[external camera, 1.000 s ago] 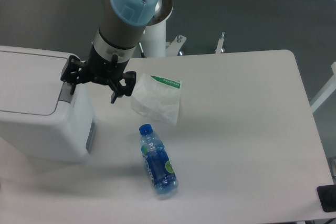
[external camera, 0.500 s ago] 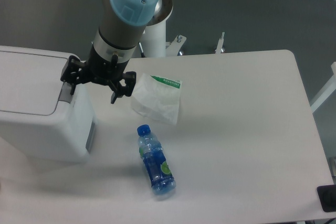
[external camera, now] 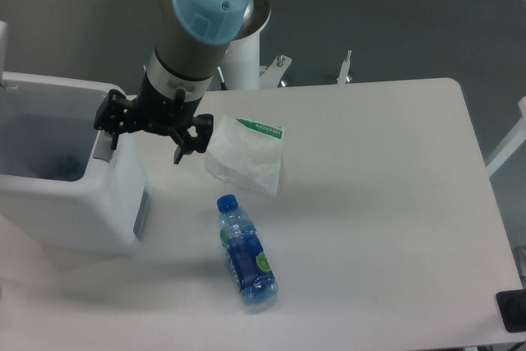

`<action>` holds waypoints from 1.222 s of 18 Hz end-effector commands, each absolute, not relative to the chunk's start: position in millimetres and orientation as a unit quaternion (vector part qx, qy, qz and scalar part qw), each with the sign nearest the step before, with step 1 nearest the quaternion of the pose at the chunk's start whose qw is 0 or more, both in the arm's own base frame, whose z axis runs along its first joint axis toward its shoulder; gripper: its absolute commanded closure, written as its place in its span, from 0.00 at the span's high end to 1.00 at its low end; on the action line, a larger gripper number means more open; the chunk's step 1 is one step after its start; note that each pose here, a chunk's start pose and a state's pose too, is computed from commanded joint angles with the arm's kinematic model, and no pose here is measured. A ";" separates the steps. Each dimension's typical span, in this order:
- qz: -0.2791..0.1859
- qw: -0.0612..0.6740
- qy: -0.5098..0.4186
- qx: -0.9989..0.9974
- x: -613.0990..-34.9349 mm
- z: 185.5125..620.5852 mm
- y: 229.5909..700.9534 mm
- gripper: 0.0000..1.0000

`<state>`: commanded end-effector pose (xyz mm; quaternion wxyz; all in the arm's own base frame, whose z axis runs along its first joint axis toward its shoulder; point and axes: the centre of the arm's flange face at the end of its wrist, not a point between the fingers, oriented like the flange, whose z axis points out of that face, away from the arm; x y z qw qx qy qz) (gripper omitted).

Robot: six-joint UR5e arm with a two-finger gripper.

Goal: Open the trash can
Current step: 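Lift the gripper away from the open trash can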

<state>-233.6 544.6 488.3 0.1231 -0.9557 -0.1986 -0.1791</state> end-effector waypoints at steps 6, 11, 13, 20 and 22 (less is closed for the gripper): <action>-0.136 0.188 -0.194 -0.953 -279.6 536.5 531.4 1.00; -0.061 0.193 -0.209 -0.957 -324.8 521.7 512.3 1.00; -0.030 0.169 -0.181 -0.968 -335.8 509.4 506.0 1.00; 0.010 0.093 -0.044 -0.995 -420.3 446.6 454.4 1.00; 0.002 0.083 -0.012 -0.996 -442.0 425.3 444.0 1.00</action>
